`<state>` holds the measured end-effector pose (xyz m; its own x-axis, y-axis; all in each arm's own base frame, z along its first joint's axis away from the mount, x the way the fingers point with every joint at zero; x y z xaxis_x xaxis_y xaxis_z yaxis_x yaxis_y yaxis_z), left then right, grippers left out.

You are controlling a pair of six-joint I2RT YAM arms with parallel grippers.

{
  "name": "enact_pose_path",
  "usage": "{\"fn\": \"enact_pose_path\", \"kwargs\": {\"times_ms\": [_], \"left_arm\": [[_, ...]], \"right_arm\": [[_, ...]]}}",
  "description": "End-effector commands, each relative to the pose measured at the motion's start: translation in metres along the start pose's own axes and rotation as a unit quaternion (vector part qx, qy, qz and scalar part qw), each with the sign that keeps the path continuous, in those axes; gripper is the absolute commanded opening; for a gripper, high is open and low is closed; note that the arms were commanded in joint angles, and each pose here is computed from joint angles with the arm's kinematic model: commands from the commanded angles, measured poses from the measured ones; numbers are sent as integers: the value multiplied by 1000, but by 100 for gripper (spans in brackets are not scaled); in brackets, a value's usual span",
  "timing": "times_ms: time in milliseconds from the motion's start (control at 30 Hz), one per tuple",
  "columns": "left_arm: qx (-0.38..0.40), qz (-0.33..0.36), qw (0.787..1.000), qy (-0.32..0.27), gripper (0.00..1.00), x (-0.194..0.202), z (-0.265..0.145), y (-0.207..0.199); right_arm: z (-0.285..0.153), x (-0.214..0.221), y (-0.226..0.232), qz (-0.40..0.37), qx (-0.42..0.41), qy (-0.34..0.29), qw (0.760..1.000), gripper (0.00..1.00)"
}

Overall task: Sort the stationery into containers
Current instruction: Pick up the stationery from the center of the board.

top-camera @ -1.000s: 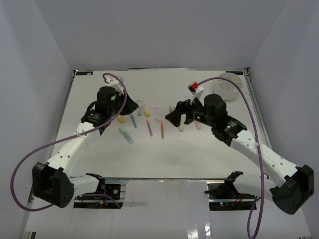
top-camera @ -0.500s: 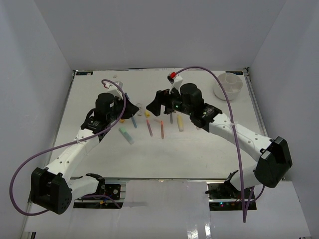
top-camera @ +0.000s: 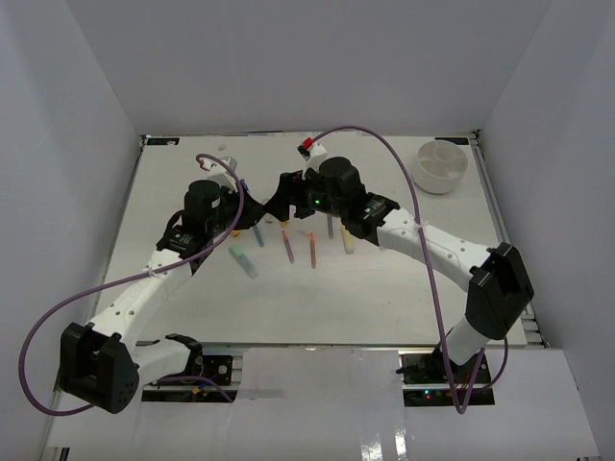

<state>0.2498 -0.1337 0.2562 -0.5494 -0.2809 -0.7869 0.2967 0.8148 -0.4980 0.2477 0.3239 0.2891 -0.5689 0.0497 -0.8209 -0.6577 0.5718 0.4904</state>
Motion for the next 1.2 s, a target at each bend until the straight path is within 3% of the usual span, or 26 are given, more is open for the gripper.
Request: {"fn": "enact_pose_path", "kwargs": {"times_ms": [0,233,433,767,900,933,1167], "left_arm": [[12,12,999,-29,11,-7,-8,-5],[14,15,999,-33,12,-7,-9,-6],[16,16,999,-34,14,-7,-10,-6],[21,17,999,-36,19,-7,-10,-6],[19,16,999,-36,36,-6,-10,-6],[18,16,999,-36,45,-6,-10,-5],[10,19,999,-37,74,-6,-12,-4]], "right_arm": [[6,-21,13,-1,-20,-36,999,76],[14,-18,13,3,-31,-26,999,61],[14,-18,14,3,-40,-27,999,39],[14,-15,14,4,-42,-18,999,11],[10,-14,12,-4,-33,-21,999,8],[7,-16,11,-7,-26,-29,999,8],[-17,-18,-23,-35,57,-60,996,8]]}}
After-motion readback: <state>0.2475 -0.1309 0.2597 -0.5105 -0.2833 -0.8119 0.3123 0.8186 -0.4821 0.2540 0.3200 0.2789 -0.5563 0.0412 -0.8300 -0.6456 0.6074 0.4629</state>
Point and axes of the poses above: each gripper's point midway between its finger pads, its own z axis out along the fingers, its own y axis along the line the jaws close on, x = y × z, the point moved 10 cm from there along -z, back along the fingers, and after that the axes turned 1 degree about z, right-handed, at the moved point
